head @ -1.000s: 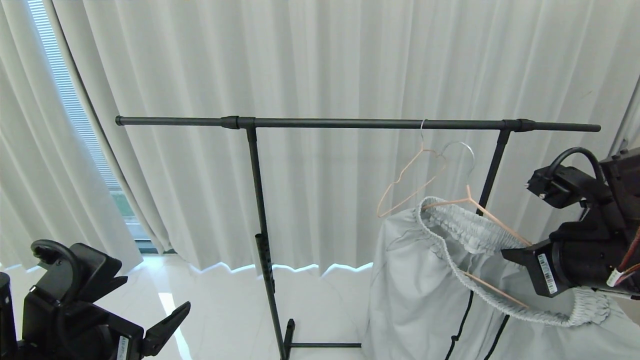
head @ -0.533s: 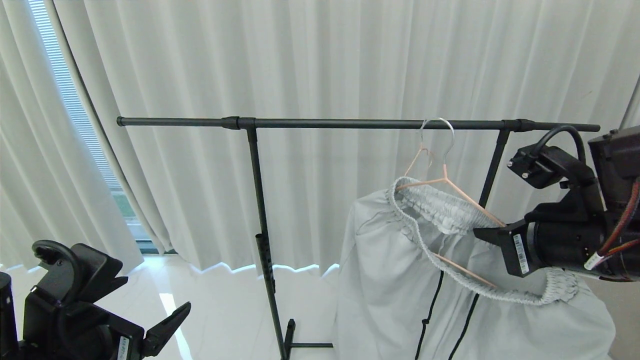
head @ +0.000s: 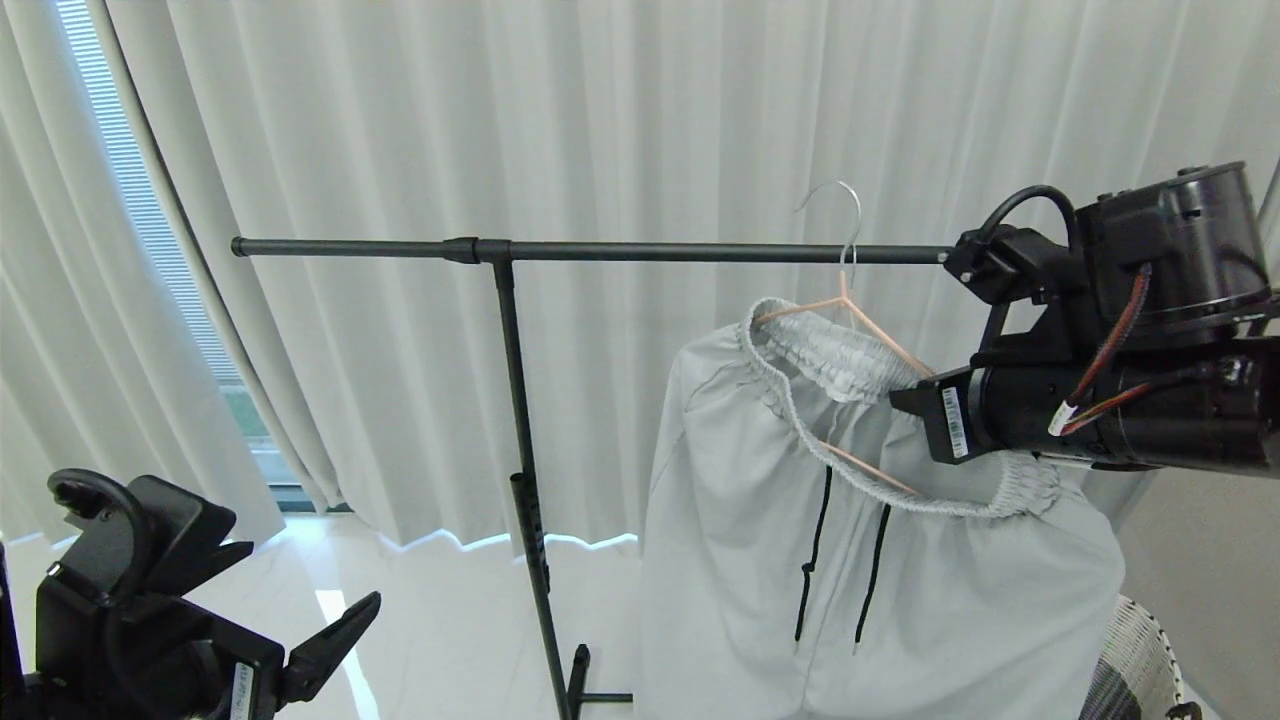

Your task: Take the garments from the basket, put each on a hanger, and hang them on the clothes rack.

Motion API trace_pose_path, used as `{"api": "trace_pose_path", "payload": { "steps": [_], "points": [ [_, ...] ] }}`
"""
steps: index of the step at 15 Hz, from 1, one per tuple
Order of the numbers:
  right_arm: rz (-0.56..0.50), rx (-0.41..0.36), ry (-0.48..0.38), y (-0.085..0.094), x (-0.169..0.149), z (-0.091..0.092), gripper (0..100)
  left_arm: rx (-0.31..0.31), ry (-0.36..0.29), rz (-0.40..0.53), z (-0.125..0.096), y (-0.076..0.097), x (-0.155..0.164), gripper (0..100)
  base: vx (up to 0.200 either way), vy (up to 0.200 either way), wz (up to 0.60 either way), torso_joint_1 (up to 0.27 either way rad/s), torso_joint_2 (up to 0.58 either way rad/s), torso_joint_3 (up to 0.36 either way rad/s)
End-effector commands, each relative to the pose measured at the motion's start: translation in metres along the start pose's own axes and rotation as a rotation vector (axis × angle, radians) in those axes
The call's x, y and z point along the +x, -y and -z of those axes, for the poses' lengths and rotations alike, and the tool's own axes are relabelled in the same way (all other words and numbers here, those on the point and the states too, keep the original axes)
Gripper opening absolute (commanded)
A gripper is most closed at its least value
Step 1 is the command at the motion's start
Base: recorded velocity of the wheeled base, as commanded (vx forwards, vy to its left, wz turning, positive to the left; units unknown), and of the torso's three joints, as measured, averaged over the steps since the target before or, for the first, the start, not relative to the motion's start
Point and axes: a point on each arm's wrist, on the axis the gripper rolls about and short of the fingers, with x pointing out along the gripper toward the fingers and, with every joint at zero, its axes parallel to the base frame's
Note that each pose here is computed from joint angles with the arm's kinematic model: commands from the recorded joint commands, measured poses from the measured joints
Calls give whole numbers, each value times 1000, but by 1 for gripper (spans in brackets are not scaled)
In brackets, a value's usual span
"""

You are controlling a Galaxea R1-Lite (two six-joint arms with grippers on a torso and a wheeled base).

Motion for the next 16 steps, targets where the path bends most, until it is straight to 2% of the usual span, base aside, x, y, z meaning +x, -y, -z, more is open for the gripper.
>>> {"api": "trace_pose_path", "payload": {
  "steps": [1, 7, 12, 16],
  "points": [
    [3, -3, -19, -2, 12, -1, 0, 1, 2, 3, 0, 0, 0, 100, 200, 0, 0, 7, 2, 12],
    [28, 11, -16, 3, 29, -9, 0, 3, 9, 5, -1, 1, -1, 100, 200, 0, 0, 6, 7, -2],
    [62, 22, -53, 10, 53, -8, 0, 14, 16, 17, -1, 2, -2, 100, 0, 0, 0, 0, 0, 0],
    [96, 36, -61, 19, 90, -12, 0, 14, 21, 15, -2, 2, -3, 100, 0, 0, 0, 0, 0, 0]
  ]
}}
